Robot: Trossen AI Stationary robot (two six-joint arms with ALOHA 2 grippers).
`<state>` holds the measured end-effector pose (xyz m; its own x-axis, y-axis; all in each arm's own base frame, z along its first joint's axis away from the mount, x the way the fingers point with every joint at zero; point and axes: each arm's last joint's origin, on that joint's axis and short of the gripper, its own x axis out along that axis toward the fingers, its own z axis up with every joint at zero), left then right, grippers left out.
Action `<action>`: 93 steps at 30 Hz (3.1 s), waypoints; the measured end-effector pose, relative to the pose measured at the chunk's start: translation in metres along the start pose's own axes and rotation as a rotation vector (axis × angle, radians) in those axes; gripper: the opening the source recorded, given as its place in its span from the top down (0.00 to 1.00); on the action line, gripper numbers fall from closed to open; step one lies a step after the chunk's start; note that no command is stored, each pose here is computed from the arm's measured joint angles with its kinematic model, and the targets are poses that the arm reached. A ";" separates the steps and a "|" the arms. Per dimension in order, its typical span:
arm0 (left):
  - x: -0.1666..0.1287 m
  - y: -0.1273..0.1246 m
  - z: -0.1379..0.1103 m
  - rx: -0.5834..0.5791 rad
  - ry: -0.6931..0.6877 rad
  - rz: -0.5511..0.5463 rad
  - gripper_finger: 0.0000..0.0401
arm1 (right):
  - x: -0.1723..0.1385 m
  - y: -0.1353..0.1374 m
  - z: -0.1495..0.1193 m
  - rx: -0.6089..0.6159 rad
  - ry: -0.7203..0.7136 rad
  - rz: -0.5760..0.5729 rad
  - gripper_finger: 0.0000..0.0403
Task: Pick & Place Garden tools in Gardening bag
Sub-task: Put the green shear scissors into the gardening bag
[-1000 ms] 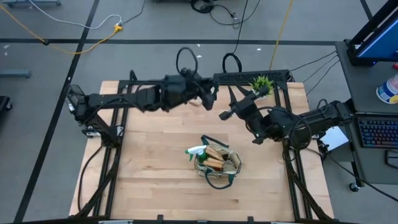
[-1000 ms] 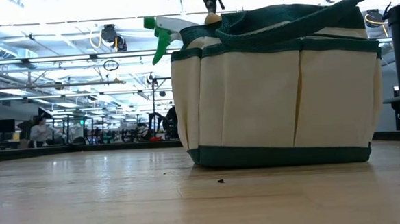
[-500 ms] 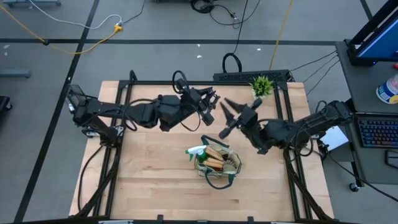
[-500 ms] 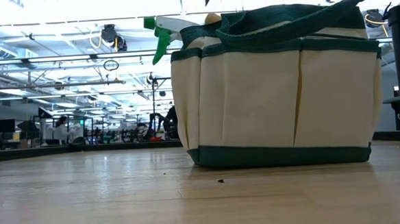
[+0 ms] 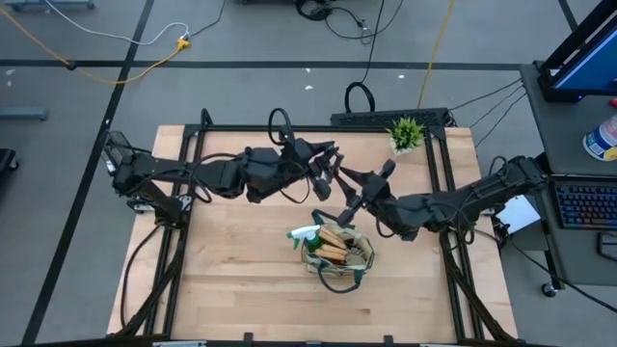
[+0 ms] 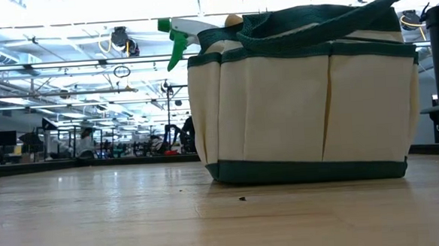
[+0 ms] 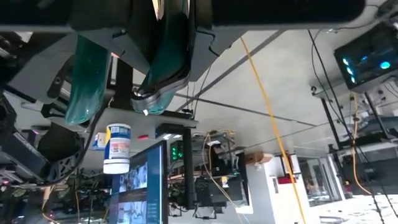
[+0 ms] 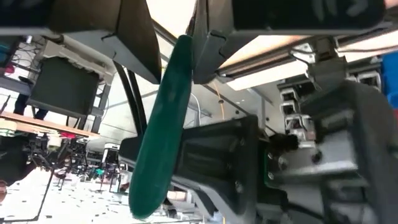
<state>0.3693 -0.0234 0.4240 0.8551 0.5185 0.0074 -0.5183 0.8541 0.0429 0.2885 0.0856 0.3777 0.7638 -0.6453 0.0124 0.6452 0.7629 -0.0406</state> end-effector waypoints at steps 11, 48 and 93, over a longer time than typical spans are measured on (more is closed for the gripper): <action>-0.004 -0.006 0.000 -0.036 0.006 -0.011 0.87 | 0.001 0.000 -0.001 -0.011 0.006 0.006 0.79; -0.006 -0.007 -0.004 -0.042 0.040 -0.003 0.87 | 0.013 -0.005 0.000 0.091 -0.004 0.083 0.67; -0.023 0.005 0.009 0.271 0.056 0.063 0.44 | 0.013 -0.005 -0.005 0.081 0.029 0.083 0.84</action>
<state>0.3472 -0.0309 0.4335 0.8149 0.5784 -0.0365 -0.5411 0.7818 0.3099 0.2951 0.0737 0.3730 0.8145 -0.5800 -0.0166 0.5801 0.8135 0.0408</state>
